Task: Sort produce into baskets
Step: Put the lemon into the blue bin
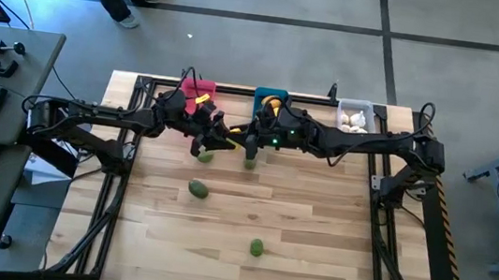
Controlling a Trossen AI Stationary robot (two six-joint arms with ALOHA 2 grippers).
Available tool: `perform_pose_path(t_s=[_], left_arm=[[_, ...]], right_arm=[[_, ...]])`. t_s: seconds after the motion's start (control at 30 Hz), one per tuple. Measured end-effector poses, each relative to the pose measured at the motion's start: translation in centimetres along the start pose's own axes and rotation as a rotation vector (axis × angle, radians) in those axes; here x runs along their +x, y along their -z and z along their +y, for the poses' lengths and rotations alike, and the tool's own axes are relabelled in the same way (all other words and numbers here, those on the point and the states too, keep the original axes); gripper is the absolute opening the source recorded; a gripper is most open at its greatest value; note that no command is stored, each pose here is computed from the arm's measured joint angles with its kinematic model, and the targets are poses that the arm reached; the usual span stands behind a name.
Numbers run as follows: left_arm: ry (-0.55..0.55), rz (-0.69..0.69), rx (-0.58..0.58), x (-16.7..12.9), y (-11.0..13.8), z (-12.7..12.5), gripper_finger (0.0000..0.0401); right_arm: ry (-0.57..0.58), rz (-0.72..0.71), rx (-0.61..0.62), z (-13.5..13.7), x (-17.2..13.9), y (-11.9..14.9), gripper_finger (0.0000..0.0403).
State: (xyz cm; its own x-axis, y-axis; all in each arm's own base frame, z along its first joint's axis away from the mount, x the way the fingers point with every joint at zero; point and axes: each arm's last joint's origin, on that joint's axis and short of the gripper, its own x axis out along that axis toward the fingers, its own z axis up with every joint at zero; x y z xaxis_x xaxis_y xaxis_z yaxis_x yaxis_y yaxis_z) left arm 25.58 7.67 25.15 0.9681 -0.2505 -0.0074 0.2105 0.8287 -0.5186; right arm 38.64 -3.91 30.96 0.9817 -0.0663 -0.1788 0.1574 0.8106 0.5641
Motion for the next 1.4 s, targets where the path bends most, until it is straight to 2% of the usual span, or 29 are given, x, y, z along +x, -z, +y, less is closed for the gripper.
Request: perform_pose_path(t_s=[0.2, 0.4, 0.8, 0.97, 1.1, 1.23, 1.4], left_arm=[[-0.021, -0.009, 0.01, -0.1, 0.0, 0.1, 0.0191], [-0.094, -0.038, 0.074, -0.2, -0.2, 0.5, 0.0194], [-0.188, -0.023, 0.067, -0.3, 0.1, 1.0, 0.0196], [-0.225, 0.065, 0.046, -0.3, 1.3, 1.5, 0.0196], [-0.25, 0.102, 0.037, -0.5, 1.5, 1.6, 0.0196], [-0.25, 0.115, 0.041, -0.6, 1.7, 1.6, 0.0184], [-0.256, 0.112, 0.068, -1.1, 1.3, 0.9, 0.0127]], right_arm=[[0.022, -0.012, -0.008, -0.4, 0.0, -0.3, 0.0122], [0.061, -0.028, -0.003, -1.4, -0.1, -1.1, 0.0122], [0.141, 0.017, -0.012, -2.5, -0.5, -3.6, 0.0122], [0.166, -0.053, -0.017, -2.7, -0.9, -5.3, 0.0122], [0.182, -0.045, -0.023, -3.0, -1.0, -5.7, 0.0122], [0.285, -0.041, -0.01, -4.7, -1.5, -6.3, 0.0122], [0.511, 0.044, 0.01, -8.6, -1.9, -6.0, 0.0122]])
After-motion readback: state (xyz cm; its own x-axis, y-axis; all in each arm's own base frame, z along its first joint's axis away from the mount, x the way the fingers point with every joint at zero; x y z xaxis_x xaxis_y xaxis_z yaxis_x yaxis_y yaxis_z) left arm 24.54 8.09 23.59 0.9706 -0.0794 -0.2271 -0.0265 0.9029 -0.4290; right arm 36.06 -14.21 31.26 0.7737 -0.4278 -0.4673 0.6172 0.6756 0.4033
